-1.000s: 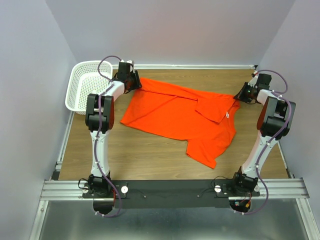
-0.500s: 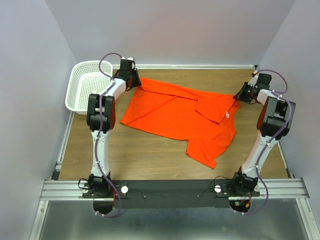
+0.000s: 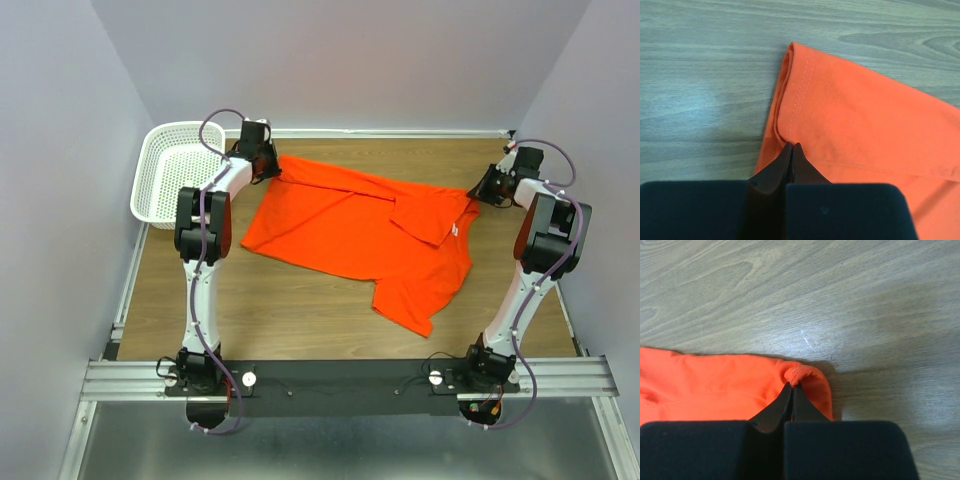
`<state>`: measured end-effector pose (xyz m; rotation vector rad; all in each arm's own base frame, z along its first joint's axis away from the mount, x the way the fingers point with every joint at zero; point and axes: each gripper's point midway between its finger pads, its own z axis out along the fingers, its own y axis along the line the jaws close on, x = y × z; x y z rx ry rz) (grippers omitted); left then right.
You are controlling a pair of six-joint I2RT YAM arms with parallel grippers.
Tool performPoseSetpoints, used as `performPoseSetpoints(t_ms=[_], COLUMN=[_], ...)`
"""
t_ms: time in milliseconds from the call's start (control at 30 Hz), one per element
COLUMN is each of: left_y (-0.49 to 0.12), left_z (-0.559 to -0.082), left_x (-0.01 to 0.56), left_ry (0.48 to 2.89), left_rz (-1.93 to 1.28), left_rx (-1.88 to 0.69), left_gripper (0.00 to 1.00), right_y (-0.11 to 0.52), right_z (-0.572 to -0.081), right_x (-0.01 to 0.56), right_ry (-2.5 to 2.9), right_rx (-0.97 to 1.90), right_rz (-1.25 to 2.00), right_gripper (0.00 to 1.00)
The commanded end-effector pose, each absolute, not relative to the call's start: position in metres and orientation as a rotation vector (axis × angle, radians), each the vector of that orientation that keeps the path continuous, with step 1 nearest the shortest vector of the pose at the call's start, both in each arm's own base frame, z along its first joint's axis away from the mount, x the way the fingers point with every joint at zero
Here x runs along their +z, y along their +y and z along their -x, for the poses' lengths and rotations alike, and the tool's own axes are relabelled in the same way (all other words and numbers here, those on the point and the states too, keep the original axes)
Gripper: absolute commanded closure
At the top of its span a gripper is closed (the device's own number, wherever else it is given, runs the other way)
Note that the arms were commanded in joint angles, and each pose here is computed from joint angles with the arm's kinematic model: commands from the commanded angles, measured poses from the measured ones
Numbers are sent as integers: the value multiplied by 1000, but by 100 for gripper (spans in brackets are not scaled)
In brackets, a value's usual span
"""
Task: Fold and stack the t-shirts
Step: Fold the tshirt
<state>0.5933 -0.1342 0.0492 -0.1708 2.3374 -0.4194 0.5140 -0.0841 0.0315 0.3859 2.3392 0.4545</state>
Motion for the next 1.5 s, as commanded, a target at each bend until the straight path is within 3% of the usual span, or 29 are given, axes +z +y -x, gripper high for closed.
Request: performPoseSetpoints(t_ms=[0,300,900,1000,1067,1100,1133,1267,1467], left_y=[-126,-95,-94,-94,-96,-96,-98,-101,-106], left_z=[-595,-593,-603,-601,-603,-599,-601,-597,-579], left_x=[52,59,68,78,91,102,113,161,220], left_ry=[2332,2301,2282,2264,2220,2198,2167,2076,1967], left_rz=[187,271,266,257,247,247,242,232,184], left_rx=[-366,-296,-304,-316,-339,-347,-361,-401,-463], left_gripper=[100,100,100,100,100,99,88,69,61], right_y=[-90,-97,-101,-98,-96,-96,-98,-100,-80], right_z=[-522,-524,-533,-535,-534,-532,-531,-521,-482], right_x=[39,42,47,50,53,57,60,70,92], right_ry=[2311,2304,2287,2280,2278,2274,2272,2269,2258], right_rx=[452,404,395,417,424,413,396,349,360], right_rz=[-380,-389,-382,-361,-348,-329,-325,-295,-96], right_gripper=[98,98,98,94,81,71,70,64,62])
